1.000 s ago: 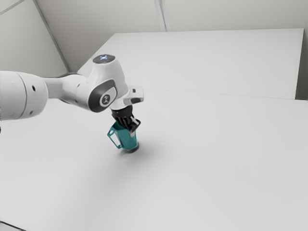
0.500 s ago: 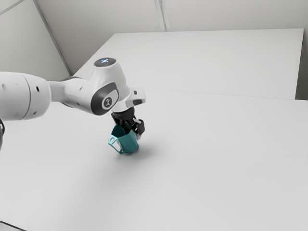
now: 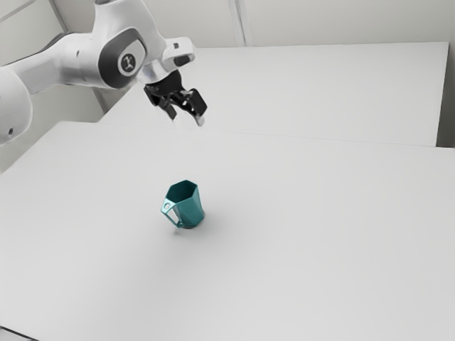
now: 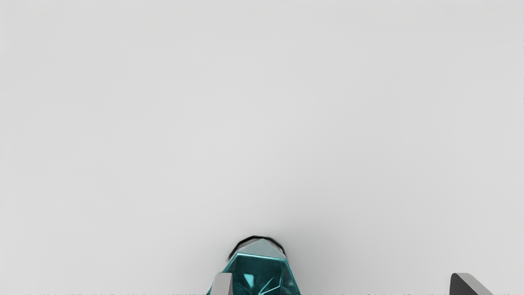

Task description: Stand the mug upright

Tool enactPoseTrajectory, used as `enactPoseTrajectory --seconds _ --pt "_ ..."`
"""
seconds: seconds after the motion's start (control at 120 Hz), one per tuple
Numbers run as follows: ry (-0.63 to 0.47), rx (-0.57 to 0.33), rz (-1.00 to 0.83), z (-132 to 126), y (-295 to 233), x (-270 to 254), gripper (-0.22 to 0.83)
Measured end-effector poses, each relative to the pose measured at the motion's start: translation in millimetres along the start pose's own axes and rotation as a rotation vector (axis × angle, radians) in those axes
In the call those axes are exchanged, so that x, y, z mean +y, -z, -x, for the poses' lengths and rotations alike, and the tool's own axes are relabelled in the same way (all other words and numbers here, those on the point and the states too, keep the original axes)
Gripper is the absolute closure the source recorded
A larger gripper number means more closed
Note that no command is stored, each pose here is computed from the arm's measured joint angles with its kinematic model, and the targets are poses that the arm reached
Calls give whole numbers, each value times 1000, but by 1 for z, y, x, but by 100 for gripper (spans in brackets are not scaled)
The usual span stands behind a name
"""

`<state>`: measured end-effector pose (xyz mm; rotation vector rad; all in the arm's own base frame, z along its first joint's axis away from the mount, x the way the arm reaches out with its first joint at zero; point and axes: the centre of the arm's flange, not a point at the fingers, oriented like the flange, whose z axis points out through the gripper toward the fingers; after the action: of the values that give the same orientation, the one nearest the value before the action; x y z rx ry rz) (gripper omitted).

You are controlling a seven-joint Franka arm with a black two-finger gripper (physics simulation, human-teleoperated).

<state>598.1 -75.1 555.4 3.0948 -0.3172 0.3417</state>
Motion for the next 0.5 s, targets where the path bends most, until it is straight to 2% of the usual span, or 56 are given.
enactPoseTrajectory --seconds 0.083,0.225,0.5 --pt "13 -9 -5 -6 22 -14 2" --pt "39 -63 1 2 35 -36 1" --pt "4 -131 19 9 32 -24 0"
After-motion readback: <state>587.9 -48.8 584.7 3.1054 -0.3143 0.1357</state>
